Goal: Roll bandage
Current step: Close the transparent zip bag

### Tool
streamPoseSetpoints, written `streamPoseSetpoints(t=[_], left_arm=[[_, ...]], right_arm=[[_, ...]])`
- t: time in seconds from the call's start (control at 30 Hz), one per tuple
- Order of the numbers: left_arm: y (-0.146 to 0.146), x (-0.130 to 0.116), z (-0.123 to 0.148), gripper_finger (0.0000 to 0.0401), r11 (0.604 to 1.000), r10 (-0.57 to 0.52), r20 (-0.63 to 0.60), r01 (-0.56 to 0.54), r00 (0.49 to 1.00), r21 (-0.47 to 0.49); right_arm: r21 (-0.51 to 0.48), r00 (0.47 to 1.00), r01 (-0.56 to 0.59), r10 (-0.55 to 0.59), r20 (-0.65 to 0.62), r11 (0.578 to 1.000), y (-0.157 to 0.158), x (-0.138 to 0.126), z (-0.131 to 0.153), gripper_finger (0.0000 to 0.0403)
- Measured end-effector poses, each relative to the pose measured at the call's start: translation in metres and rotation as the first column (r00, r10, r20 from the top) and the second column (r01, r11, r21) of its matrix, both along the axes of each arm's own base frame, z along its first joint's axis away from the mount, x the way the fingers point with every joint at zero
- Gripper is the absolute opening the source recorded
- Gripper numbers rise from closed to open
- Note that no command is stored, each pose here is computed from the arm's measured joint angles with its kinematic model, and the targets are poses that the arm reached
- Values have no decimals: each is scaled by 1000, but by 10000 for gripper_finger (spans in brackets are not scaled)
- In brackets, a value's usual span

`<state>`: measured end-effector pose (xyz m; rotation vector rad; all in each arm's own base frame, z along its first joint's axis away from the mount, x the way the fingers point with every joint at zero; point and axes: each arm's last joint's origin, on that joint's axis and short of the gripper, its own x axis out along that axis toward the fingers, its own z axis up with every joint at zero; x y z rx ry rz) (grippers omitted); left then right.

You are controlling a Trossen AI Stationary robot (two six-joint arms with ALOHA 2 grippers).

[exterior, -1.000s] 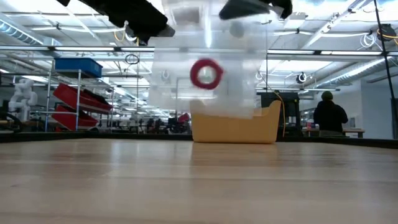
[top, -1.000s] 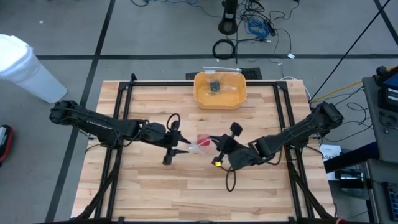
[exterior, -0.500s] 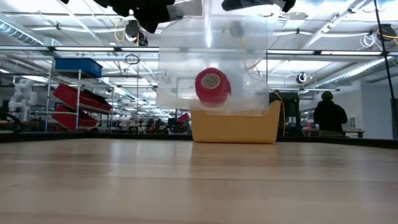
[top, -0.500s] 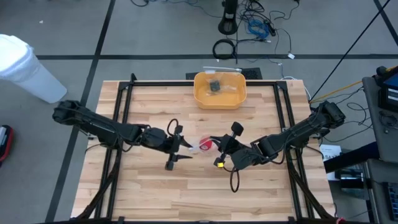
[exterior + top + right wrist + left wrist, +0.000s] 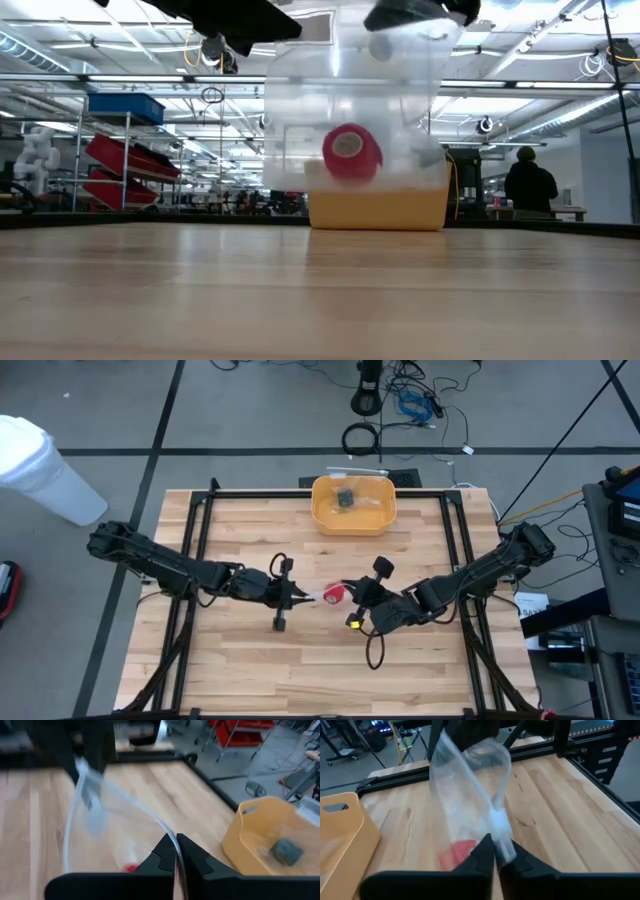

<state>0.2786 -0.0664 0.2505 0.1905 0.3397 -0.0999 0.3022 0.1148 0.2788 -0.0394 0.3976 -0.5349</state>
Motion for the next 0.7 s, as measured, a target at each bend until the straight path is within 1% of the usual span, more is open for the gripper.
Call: streamPoseSetpoints(t=[0.03, 0.13, 0.2, 0.27, 0.37, 0.47, 0.53, 0.63, 0.7], left_arm=[[-1, 0, 0, 12, 1000, -3, 0, 3, 1000, 4], [-4, -1, -1, 5, 1000, -13, -9, 13, 1000, 6], [-4, -2, -3, 3, 1000, -15, -28, 15, 999, 11], [-4, -3, -5, 3, 1000, -13, -48, 14, 999, 15], [-3, -4, -8, 2, 999, -33, -90, 34, 995, 15], [-4, -6, -11, 2, 998, -68, -122, 69, 990, 2], [-4, -6, -12, 1, 998, -69, -136, 69, 988, -3], [-5, -6, -11, 1, 997, -72, -130, 72, 989, -4], [-5, -6, -10, 1, 997, -72, -127, 72, 989, -5]], right_arm=[[3, 1000, 2, -2, -18, 1000, 0, -1, -2, 0], [14, 993, -48, 49, -106, 999, -1, -4, -8, 0], [29, 987, -87, 90, -134, 996, 0, -4, -10, 0], [10, 980, -136, 136, -144, 991, 2, -3, -9, 5], [-13, 976, -191, 188, -113, 981, 10, -3, -4, 24], [-3, 974, -222, 222, -42, 975, 19, -1, 4, 47], [-7, 968, -251, 251, 11, 968, 26, 0, 14, 63], [-63, 945, -321, 324, 41, 945, 31, 8, 17, 89], [-116, 942, -330, 334, 17, 937, 31, 21, 6, 110]])
